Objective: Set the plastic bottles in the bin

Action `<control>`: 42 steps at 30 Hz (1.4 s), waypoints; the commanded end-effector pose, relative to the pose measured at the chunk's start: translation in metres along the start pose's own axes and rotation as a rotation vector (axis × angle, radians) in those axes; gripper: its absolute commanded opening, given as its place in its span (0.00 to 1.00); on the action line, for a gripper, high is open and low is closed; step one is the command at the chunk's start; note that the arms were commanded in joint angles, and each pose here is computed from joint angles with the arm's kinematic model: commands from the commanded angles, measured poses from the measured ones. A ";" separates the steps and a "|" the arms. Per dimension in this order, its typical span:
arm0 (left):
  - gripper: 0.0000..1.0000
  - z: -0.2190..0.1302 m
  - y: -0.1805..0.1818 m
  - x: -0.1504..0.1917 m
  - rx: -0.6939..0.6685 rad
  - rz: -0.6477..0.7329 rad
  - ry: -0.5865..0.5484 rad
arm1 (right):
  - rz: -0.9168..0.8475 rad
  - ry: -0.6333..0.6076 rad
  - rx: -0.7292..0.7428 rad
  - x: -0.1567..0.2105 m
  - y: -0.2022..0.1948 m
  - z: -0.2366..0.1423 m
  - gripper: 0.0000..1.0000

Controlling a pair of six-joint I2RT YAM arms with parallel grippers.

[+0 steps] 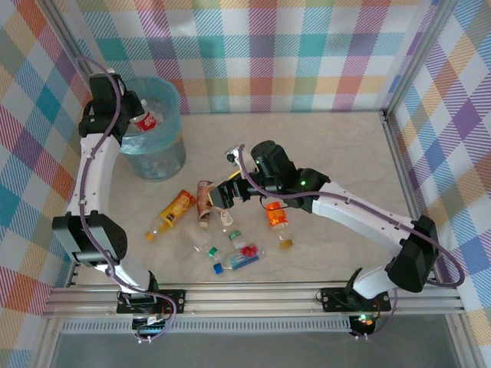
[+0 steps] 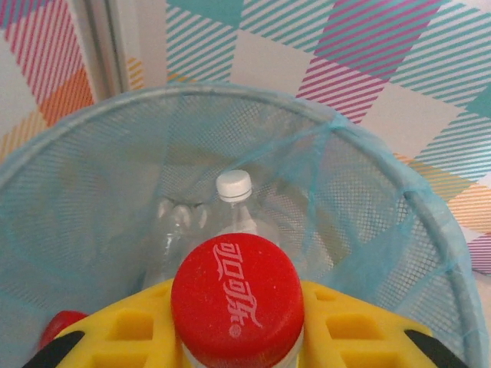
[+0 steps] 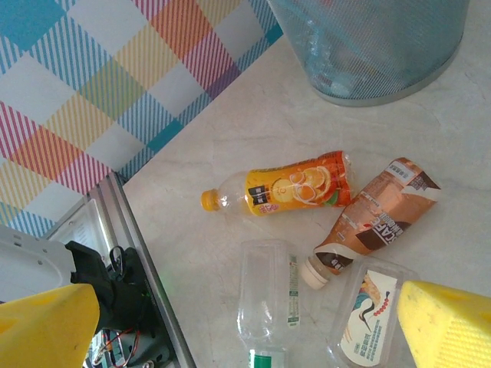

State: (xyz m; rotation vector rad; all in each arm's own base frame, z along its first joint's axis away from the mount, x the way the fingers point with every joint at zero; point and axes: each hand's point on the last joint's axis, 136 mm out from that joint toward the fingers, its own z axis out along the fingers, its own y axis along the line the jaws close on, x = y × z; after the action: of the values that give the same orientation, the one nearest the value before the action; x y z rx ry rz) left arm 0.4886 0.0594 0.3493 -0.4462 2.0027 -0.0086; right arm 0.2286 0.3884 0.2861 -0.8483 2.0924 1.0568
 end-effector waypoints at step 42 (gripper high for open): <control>0.59 -0.043 -0.006 -0.035 0.070 -0.092 -0.046 | 0.016 0.042 0.012 0.005 0.000 0.008 1.00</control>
State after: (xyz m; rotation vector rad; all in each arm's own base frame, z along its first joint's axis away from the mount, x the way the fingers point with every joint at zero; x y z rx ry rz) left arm 0.4798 0.0504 0.3842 -0.4477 1.9589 -0.1276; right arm 0.2274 0.3922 0.2658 -0.8446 2.1690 1.0487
